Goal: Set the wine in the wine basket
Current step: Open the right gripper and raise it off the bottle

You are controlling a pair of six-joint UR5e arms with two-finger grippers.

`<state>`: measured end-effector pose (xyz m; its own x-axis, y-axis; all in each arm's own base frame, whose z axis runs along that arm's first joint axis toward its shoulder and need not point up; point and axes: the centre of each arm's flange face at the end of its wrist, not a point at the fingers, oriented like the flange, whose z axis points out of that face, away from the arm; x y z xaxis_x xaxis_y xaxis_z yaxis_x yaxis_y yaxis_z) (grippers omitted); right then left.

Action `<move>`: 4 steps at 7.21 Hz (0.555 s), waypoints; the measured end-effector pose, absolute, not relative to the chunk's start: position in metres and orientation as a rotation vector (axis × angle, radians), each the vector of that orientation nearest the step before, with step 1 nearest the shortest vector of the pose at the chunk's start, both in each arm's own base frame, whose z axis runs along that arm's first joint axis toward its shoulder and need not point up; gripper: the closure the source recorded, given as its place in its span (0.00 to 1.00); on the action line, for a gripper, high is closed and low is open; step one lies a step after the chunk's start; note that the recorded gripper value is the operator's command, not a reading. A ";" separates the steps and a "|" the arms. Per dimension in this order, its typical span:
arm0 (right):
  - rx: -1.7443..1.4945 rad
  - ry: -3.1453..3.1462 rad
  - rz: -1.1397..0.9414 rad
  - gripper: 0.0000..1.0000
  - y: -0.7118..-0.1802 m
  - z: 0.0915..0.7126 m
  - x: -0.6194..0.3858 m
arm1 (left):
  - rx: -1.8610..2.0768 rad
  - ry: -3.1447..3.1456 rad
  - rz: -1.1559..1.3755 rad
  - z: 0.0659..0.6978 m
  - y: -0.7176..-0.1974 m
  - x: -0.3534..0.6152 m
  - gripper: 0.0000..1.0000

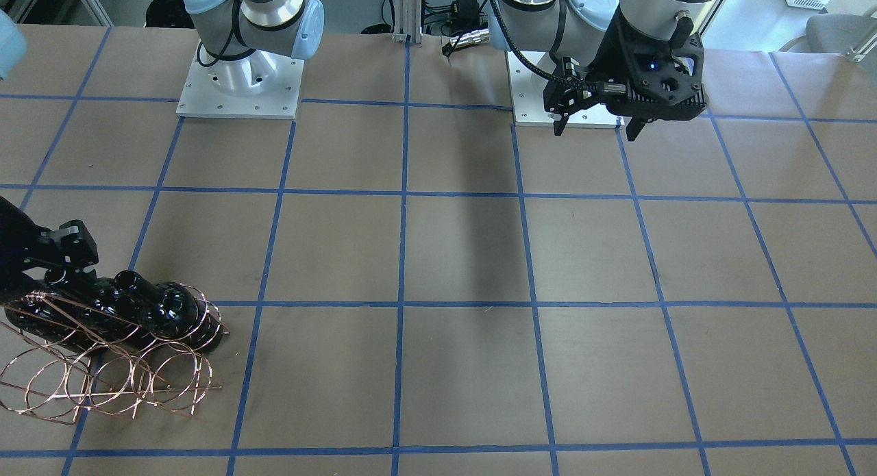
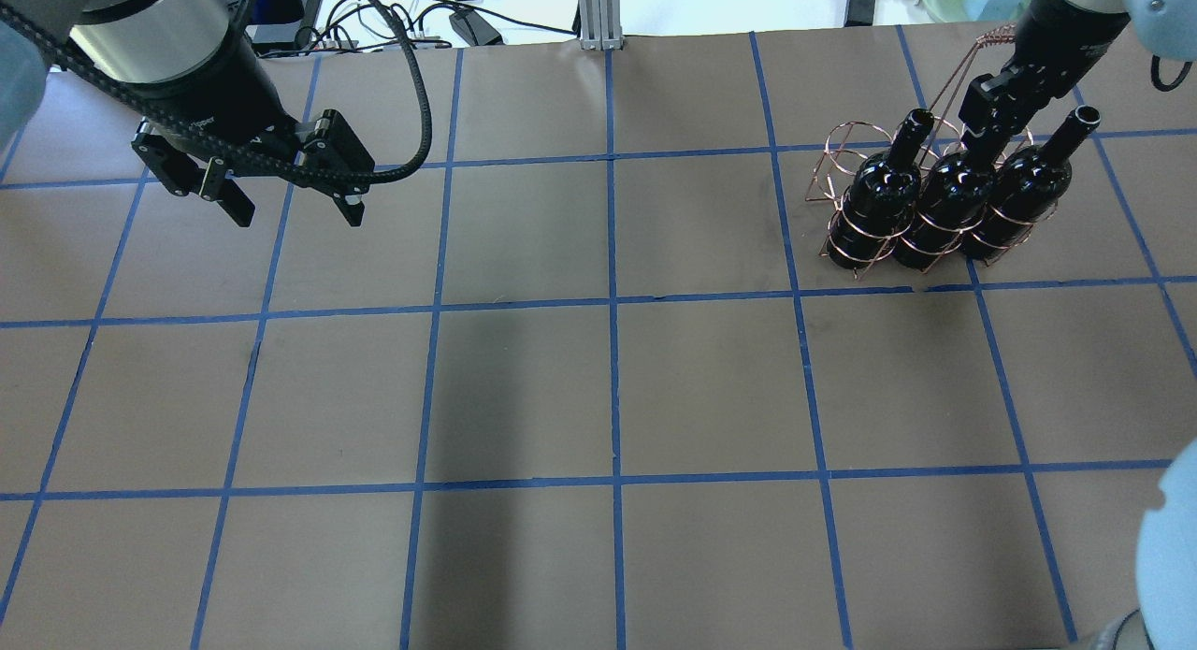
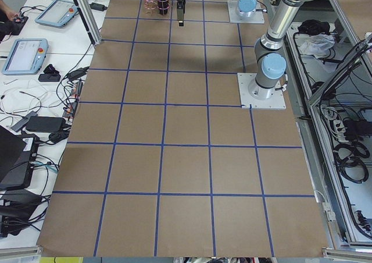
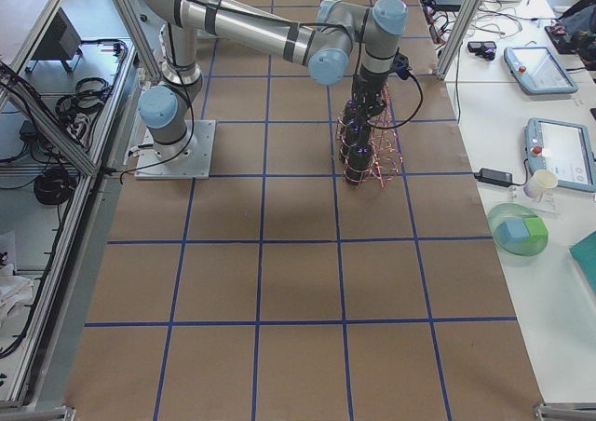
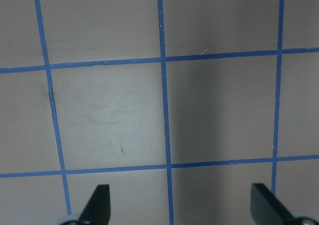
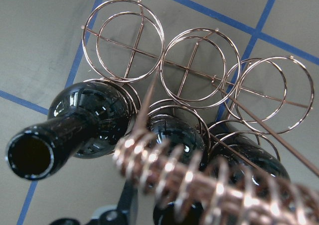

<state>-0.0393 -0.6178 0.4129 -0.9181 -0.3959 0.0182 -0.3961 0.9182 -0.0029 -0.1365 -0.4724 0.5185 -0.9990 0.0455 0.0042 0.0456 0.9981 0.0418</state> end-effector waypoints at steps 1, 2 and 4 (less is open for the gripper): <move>0.603 -3.046 0.056 0.00 -0.607 0.436 -0.036 | -0.073 -3.137 -0.068 0.518 -0.472 -0.137 0.00; 0.504 -3.051 0.101 0.00 -0.592 0.463 -0.030 | -0.074 -3.137 -0.068 0.518 -0.472 -0.136 0.00; 0.141 -3.099 0.171 0.00 -0.552 0.515 -0.012 | -0.071 -3.138 -0.067 0.518 -0.472 -0.136 0.00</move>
